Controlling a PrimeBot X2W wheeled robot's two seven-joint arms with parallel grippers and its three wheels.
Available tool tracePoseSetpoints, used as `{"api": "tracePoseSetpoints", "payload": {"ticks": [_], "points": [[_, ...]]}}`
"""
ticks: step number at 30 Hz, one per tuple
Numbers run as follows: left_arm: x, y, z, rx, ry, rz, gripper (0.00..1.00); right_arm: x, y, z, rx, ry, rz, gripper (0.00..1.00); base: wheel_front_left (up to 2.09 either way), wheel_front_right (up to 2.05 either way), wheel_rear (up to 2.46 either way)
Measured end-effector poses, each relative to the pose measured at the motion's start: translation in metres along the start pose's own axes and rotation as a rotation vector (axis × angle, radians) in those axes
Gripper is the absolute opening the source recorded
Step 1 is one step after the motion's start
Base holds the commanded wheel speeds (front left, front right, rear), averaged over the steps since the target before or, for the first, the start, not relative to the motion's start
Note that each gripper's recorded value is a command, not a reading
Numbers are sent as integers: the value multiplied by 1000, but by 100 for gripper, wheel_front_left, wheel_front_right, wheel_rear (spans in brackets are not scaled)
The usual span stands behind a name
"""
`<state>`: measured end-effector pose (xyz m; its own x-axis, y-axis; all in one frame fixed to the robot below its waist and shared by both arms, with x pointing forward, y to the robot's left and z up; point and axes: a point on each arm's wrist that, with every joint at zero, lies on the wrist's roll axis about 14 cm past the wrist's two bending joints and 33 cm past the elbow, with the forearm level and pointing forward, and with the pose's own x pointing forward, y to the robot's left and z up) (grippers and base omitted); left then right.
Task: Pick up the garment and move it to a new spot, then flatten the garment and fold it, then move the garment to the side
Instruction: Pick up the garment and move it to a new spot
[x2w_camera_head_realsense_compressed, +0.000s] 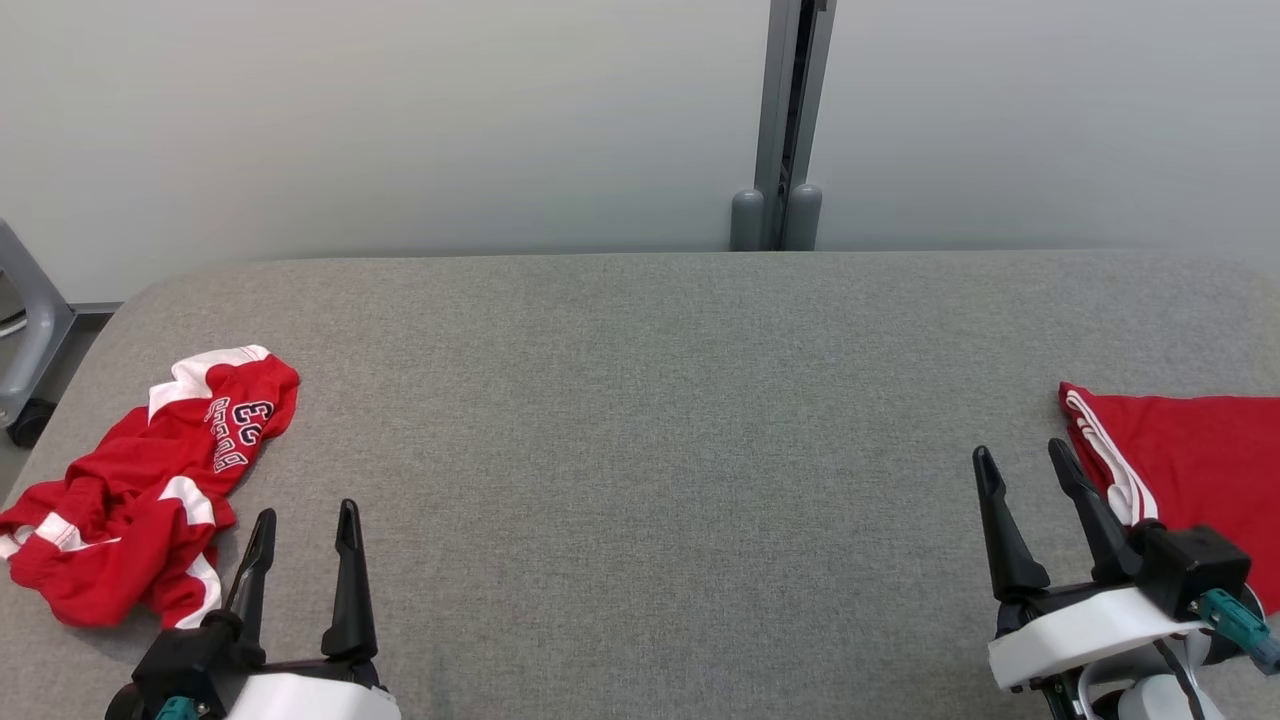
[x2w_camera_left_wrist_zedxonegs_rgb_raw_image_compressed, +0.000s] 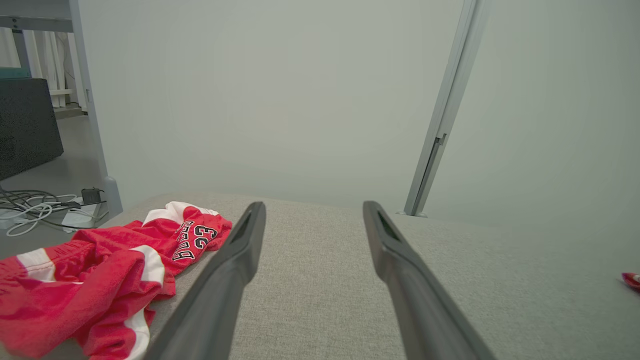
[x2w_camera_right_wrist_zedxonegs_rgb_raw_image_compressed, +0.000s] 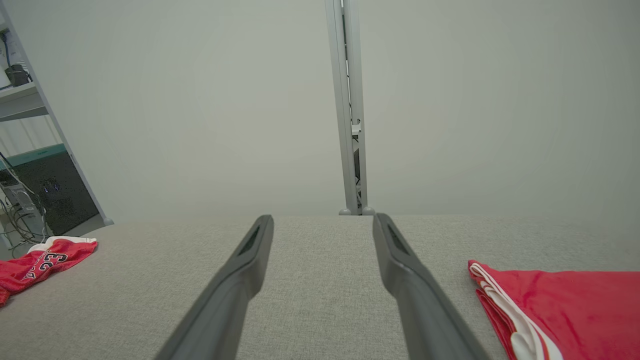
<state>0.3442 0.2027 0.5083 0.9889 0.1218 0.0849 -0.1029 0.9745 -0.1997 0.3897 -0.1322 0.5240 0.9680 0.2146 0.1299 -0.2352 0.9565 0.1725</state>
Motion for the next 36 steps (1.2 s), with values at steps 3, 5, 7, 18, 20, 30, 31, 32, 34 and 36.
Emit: {"api": "tracePoseSetpoints", "payload": {"ticks": [3,5,7,18,20,30,31,32,34,36], "points": [[0,-1,0,0,1,-4,100,0,0,-1,-3,2,-1,100,0,0,0],[1,-2,-1,-1,2,-6,100,0,0,-1,-2,3,-3,100,0,0,0],[1,-2,-1,-1,2,-7,100,-1,-1,-2,-1,6,-6,100,0,0,0],[2,-5,-2,3,7,-18,100,-2,-2,-5,-2,15,-14,100,0,0,0],[2,-5,-2,6,7,-18,100,-1,-1,-6,-3,17,-9,100,0,0,0],[-14,25,-2,20,10,71,100,12,31,-21,17,57,85,100,0,0,0],[-17,30,-1,23,8,86,100,14,37,-23,20,62,102,100,0,0,0],[-20,35,0,24,7,103,100,16,44,-25,23,68,121,100,0,0,0],[-26,46,2,32,2,133,100,20,58,-29,31,78,160,100,0,0,0],[-33,55,5,35,-5,165,100,23,72,-33,38,90,201,100,0,0,0]]}}
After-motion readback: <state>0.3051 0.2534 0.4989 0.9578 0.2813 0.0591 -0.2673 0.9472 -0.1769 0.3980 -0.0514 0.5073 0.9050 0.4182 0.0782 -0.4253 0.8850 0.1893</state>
